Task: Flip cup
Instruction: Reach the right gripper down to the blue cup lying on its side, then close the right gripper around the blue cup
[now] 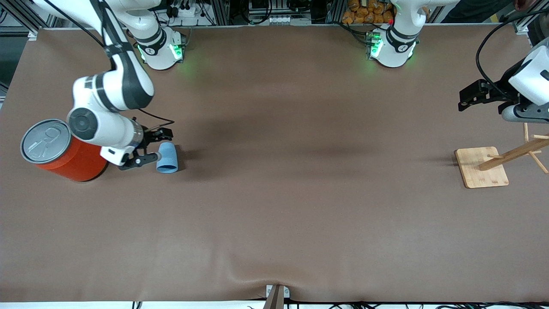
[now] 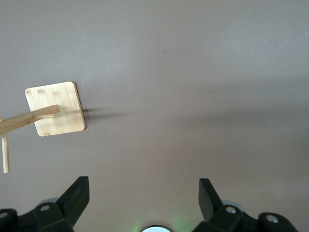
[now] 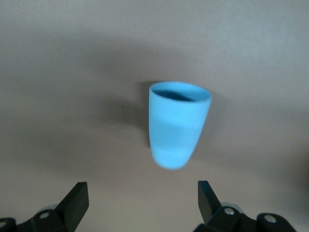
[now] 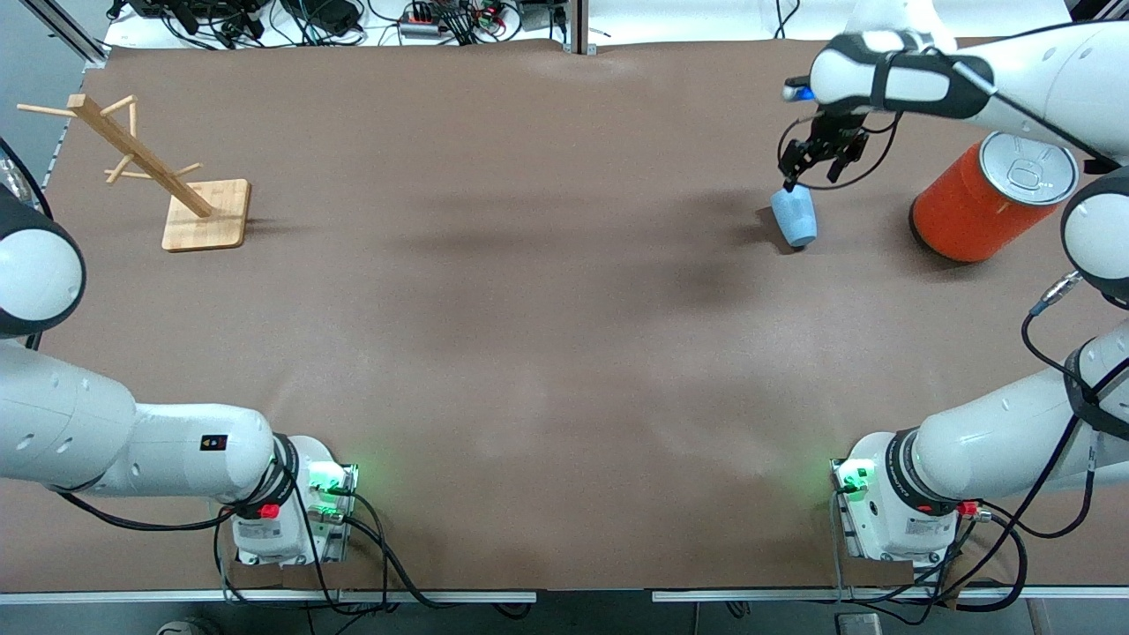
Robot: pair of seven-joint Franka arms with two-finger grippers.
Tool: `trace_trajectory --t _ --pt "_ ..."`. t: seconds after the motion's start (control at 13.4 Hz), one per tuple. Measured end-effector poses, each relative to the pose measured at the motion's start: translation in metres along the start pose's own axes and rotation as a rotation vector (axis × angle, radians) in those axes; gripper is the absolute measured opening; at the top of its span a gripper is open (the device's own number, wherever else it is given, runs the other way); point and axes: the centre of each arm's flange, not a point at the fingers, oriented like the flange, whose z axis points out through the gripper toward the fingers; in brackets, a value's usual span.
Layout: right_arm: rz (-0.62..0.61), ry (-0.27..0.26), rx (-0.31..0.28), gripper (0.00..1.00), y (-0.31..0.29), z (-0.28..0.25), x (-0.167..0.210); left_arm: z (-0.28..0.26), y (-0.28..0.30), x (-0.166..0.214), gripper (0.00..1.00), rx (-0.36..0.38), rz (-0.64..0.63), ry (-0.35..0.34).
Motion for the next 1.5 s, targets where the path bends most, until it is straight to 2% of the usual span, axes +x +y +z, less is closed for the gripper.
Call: trace_trajectory --t 0.22,0.6,0.97,1.2,1.5 --pt "-0.049 0.011 -0.005 1.0 0.011 0.04 0.002 0.0 0.0 0.0 1.0 0.0 0.0 0.0" --pt "-0.048 0.043 -0.019 1.0 0.021 0.068 0.005 0.0 0.0 0.0 1.0 0.0 0.0 0.0" --pt "-0.014 0.03 -0.007 1.0 0.042 0.101 0.007 0.0 0.0 0.0 1.0 0.0 0.0 0.0" --pt "-0.012 0.028 -0.005 0.77 0.043 0.104 0.008 0.0 0.0 0.0 1.0 0.0 -0.001 0.0" --pt "-0.043 0.061 -0.01 0.77 0.03 0.07 0.032 0.0 -0.001 0.0 1.0 0.0 -0.001 0.0"
